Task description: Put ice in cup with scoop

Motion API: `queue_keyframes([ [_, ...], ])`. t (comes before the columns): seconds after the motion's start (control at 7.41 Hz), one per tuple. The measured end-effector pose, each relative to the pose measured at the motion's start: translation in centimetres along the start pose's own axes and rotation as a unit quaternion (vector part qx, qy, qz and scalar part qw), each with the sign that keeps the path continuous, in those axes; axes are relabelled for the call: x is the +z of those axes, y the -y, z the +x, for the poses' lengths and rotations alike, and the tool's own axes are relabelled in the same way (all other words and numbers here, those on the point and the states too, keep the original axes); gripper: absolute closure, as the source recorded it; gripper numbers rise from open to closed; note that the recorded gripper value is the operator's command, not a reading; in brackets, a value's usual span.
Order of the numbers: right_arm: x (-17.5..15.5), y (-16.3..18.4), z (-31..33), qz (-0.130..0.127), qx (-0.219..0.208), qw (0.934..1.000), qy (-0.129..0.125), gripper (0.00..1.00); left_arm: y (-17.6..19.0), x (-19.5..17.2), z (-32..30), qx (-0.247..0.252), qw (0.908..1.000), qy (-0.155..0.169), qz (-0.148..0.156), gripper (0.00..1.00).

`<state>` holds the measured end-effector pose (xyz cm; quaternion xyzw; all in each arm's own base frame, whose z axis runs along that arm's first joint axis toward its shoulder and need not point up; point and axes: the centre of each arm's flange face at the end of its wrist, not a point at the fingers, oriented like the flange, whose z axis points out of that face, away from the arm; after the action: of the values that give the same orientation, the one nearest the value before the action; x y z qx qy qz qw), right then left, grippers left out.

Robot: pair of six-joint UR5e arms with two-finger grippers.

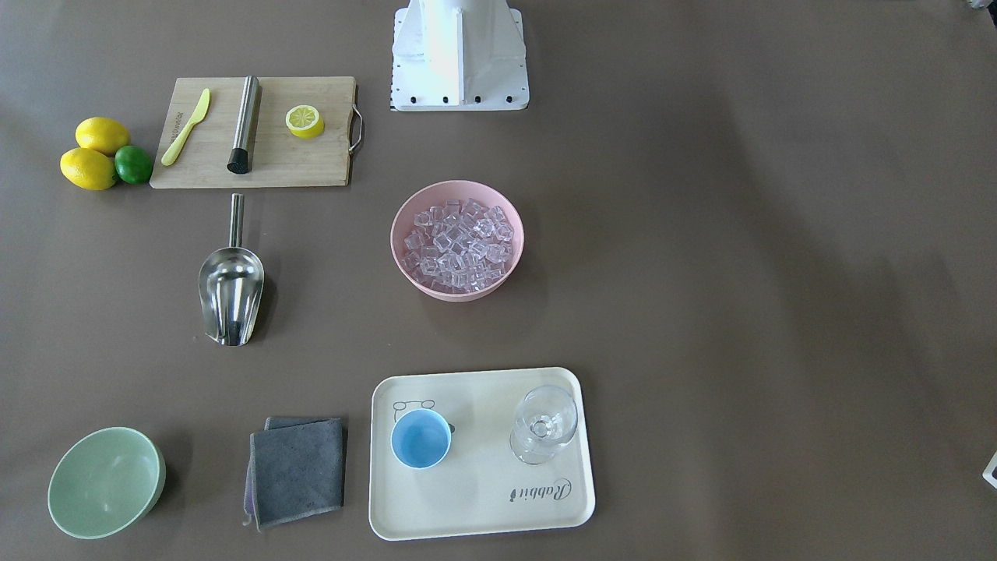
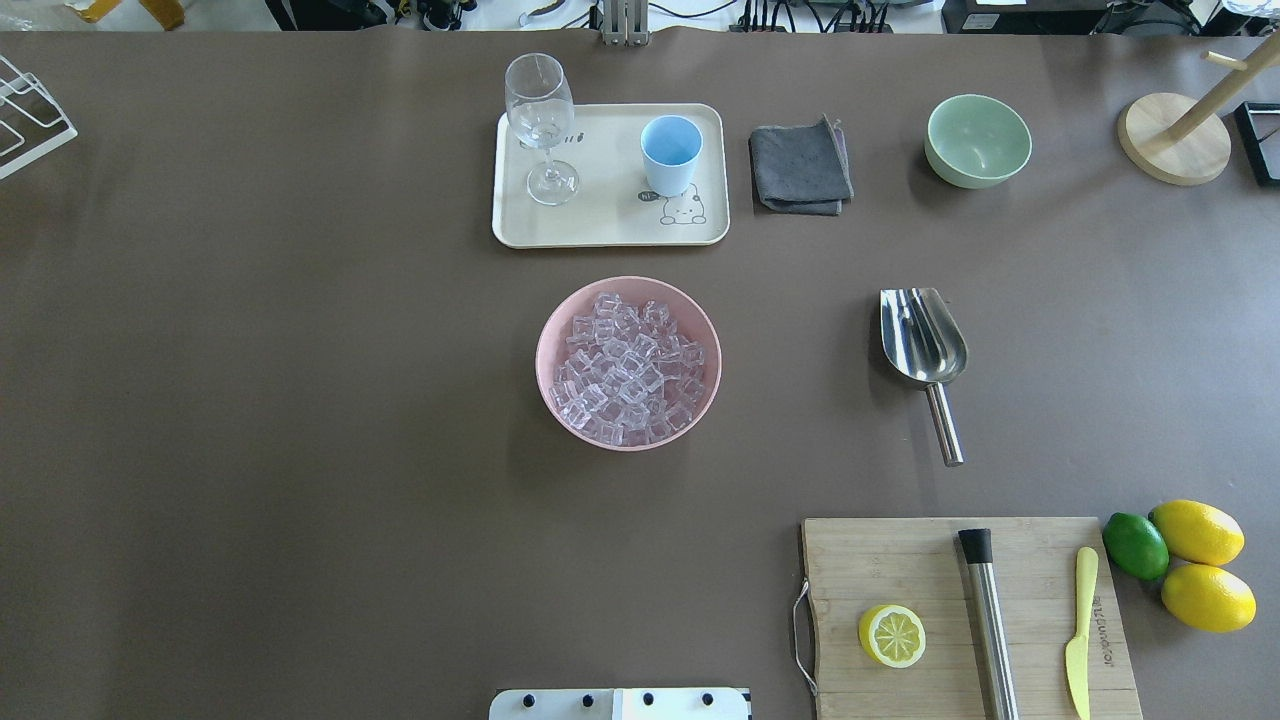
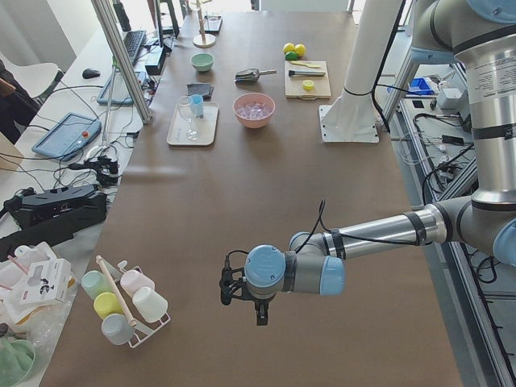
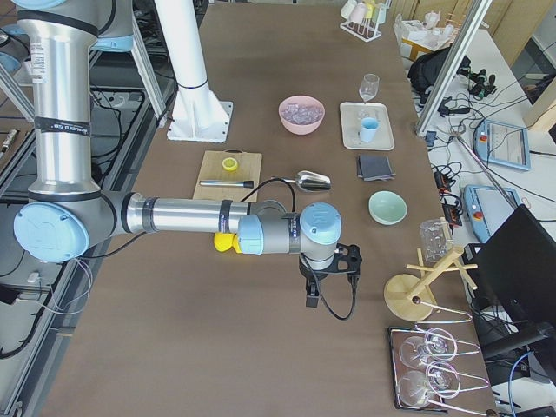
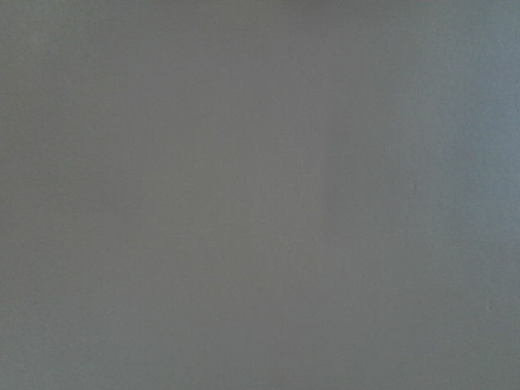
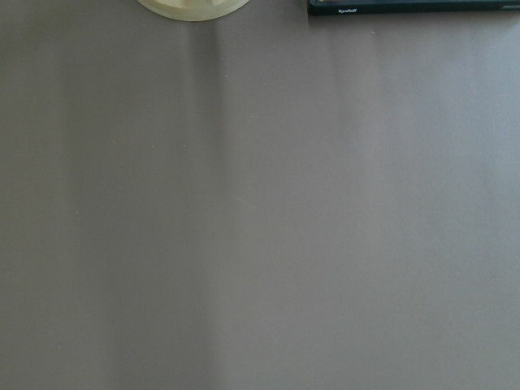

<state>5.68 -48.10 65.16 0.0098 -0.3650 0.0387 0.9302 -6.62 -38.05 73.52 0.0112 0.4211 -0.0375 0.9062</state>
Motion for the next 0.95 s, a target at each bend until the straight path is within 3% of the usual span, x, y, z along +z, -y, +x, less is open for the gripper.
queue_keyframes([
  [0.95, 0.0, -0.3, -0.1, -0.001, 0.001, 1.0, 0.005, 0.0, -1.1, 0.1, -0.4, -0.014, 0.9999, 0.002, -0.009, 0.02],
])
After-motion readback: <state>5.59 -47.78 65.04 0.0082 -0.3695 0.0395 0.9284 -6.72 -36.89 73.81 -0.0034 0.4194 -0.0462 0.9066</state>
